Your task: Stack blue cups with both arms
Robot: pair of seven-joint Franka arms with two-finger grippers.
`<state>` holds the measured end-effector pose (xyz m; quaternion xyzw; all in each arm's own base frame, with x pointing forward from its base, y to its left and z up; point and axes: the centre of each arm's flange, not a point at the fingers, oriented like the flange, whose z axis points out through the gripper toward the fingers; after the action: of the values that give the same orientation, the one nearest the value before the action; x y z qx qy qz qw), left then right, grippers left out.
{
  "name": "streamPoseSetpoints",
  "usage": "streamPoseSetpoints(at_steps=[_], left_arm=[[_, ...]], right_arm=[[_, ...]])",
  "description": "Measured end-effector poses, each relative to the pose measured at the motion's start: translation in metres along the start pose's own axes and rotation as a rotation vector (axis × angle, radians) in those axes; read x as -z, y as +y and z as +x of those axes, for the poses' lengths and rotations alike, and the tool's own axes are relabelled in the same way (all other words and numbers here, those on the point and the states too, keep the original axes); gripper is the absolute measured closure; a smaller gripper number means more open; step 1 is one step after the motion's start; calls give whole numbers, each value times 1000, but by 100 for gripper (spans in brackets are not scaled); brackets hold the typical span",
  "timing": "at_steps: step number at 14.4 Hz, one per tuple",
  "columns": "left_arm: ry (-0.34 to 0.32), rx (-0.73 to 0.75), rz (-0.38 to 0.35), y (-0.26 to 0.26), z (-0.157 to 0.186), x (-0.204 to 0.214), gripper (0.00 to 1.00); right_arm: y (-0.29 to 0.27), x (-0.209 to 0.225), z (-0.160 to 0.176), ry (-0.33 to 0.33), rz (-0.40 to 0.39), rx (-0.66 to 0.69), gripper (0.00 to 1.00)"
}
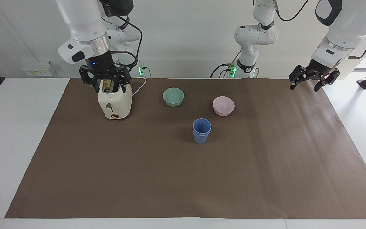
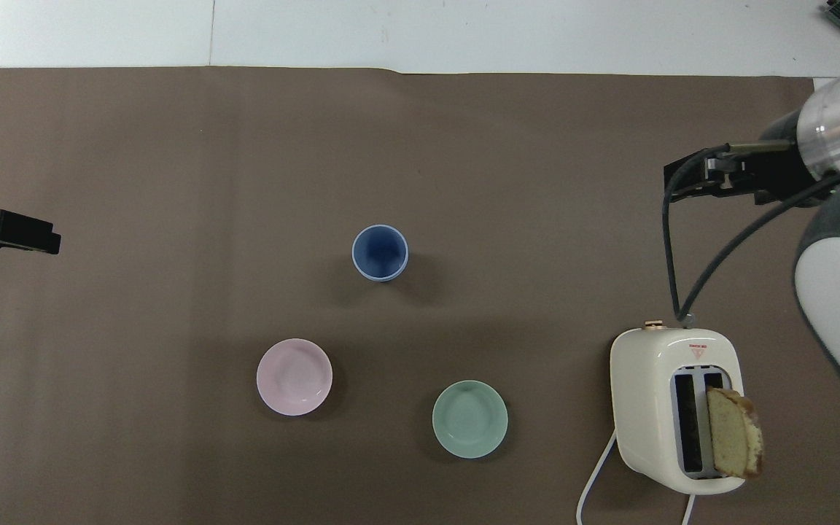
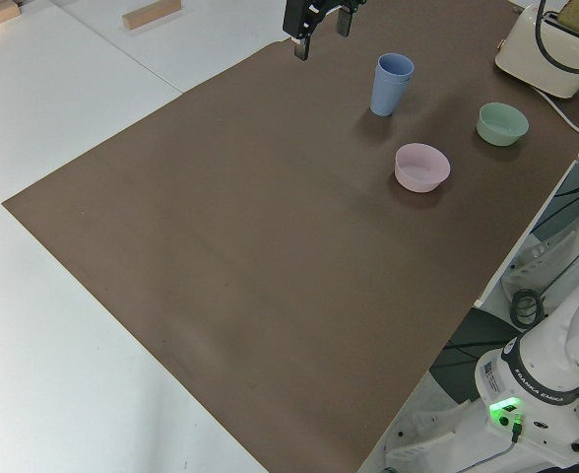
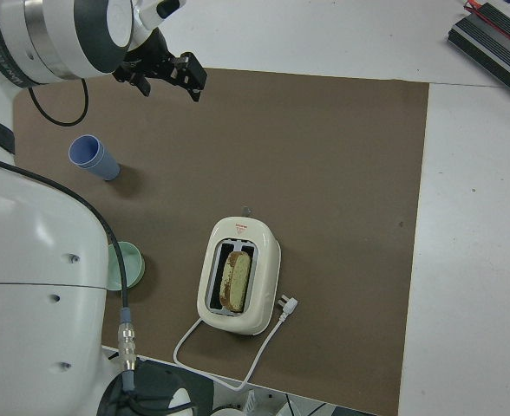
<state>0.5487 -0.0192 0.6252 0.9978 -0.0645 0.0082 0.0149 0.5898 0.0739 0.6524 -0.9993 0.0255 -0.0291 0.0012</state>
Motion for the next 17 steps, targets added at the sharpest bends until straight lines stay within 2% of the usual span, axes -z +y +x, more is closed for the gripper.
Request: streamPoseSetpoints(at_steps=[5, 10, 17], left_arm=[[0, 0, 0, 0, 0, 0, 0], [0, 0, 0, 0, 0, 0, 0], [0, 0, 0, 0, 0, 0, 0]], right_arm=[[55, -18, -3, -52, 11, -4, 0], [61, -29, -21, -37, 14, -9, 0], [63, -30, -22, -36, 15, -13, 0]])
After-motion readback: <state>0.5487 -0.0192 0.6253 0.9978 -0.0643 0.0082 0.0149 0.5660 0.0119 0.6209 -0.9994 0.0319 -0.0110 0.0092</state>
